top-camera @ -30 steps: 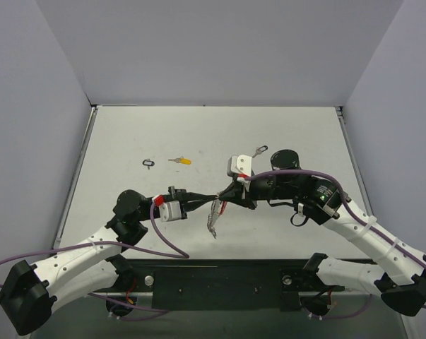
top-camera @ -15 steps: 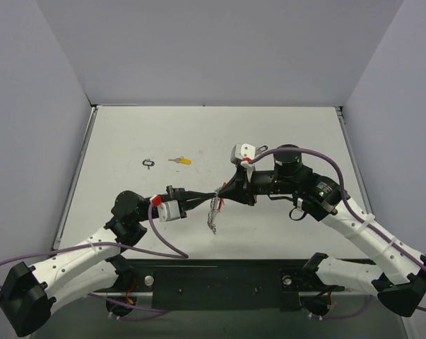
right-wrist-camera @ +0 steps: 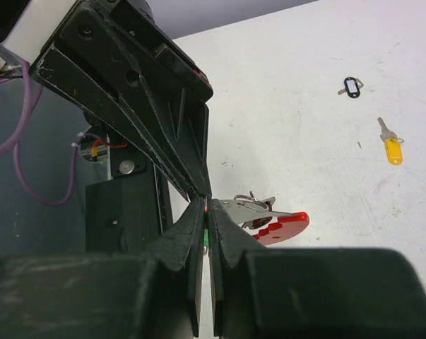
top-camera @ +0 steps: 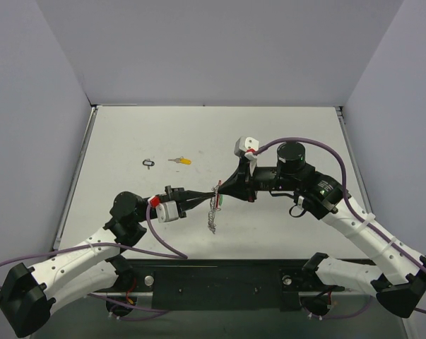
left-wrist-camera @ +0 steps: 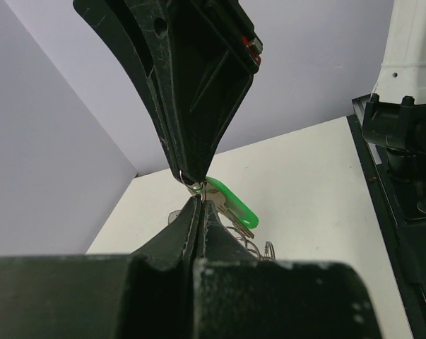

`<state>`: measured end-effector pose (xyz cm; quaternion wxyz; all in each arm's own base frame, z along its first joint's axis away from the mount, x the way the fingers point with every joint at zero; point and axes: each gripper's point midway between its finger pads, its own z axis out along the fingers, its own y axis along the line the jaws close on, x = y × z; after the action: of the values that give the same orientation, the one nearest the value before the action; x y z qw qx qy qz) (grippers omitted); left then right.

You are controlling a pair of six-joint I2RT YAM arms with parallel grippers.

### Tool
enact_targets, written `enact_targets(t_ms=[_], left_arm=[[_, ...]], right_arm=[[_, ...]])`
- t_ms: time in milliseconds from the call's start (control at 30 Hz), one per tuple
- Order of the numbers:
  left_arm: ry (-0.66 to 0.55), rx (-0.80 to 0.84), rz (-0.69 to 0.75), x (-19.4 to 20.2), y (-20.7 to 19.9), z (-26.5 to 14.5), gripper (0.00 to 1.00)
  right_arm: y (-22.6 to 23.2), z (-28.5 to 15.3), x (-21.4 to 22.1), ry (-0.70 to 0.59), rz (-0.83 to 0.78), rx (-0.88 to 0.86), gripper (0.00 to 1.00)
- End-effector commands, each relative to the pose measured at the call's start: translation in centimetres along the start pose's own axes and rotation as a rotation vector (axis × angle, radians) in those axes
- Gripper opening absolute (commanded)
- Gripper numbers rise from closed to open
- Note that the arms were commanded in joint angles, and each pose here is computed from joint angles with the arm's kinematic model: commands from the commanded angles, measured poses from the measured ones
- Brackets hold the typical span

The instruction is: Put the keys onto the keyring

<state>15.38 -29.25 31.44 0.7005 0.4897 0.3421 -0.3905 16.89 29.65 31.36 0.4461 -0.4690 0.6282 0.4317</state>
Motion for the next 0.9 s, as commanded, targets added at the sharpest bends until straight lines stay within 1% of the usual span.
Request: enact_targets(t_ms=[0,433,500,633,733,833,867], left_arm=[[-0.132,-0.005,0.085,-4.9,1.0,0.6,0.00],[-0.158,-0.047,0.082,-5.5,1.7,0.2,0.00],[-0.165,-0.057,0.078,-5.7,1.9,0.1,0.00],[-0.185,-0.074,0.068,-6.1,2.3,-0.1,0.00],[-0.202,-0.085,0.053,-6.3,2.5,-0.2,0.00],[-0.232,-0.112,0.026,-6.7,3.1,-0.4,0.00],[-0.240,-0.121,0.020,-6.8,3.3,-0.5,0.00]], right_arm=[[-0.6,0.0,-1.6,-0.060,-0.017,0.015,0.00],[-1.9,0.2,0.3,-0.002,0.062,0.058,0.00],[-2.1,0.3,0.9,0.010,0.118,0.070,0.00],[-2.4,0.4,1.4,0.018,0.158,0.084,0.00],[-2.5,0.7,1.1,0.000,0.199,0.085,0.00],[-2.5,1.1,1.2,-0.015,0.274,0.078,0.00],[-2.6,1.3,0.5,-0.042,0.273,0.073,0.00]])
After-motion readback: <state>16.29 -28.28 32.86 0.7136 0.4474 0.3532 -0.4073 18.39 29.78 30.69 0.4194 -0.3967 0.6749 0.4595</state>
